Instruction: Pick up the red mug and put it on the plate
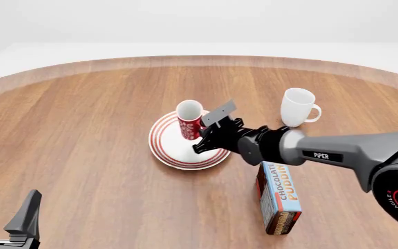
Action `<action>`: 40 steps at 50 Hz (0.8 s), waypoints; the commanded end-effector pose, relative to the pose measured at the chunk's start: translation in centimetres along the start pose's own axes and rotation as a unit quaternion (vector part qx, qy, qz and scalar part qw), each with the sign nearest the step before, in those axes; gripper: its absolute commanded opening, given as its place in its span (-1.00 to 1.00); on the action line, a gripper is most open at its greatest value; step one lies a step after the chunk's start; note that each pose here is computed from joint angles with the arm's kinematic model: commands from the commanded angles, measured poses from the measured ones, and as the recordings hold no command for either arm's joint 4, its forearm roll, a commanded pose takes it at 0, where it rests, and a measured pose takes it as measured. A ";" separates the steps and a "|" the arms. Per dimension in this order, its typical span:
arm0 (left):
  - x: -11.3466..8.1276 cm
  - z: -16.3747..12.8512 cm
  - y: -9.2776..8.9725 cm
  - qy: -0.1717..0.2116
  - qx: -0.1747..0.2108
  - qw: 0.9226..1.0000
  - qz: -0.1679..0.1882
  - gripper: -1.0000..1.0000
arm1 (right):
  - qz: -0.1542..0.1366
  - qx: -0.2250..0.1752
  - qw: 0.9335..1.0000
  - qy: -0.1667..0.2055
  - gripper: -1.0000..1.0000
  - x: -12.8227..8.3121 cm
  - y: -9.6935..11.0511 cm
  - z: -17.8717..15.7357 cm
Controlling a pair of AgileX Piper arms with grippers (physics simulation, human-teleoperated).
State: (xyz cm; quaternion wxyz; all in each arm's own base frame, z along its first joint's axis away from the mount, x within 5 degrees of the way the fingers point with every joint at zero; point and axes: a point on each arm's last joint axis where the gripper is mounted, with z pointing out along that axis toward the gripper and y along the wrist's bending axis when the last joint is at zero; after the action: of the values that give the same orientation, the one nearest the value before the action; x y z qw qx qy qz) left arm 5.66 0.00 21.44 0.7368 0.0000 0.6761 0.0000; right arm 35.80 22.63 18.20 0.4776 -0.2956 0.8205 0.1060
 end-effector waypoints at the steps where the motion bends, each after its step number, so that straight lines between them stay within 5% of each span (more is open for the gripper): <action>1: 0.0 0.0 0.0 0.000 0.000 1.000 0.000 1.00 | 0.008 -0.003 1.000 -0.003 -1.00 -0.1 0.3 0.5; 40: 0.0 0.0 0.0 0.000 0.000 1.000 0.000 1.00 | 0.012 -0.004 1.000 0.008 -1.00 0.7 0.4 2.1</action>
State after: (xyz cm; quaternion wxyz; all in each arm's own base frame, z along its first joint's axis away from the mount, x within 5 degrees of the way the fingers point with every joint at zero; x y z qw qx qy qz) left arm 5.66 0.00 21.44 0.7368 0.0000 0.6761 0.0000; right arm 36.64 23.53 16.46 0.4668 -0.2921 0.8274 0.1102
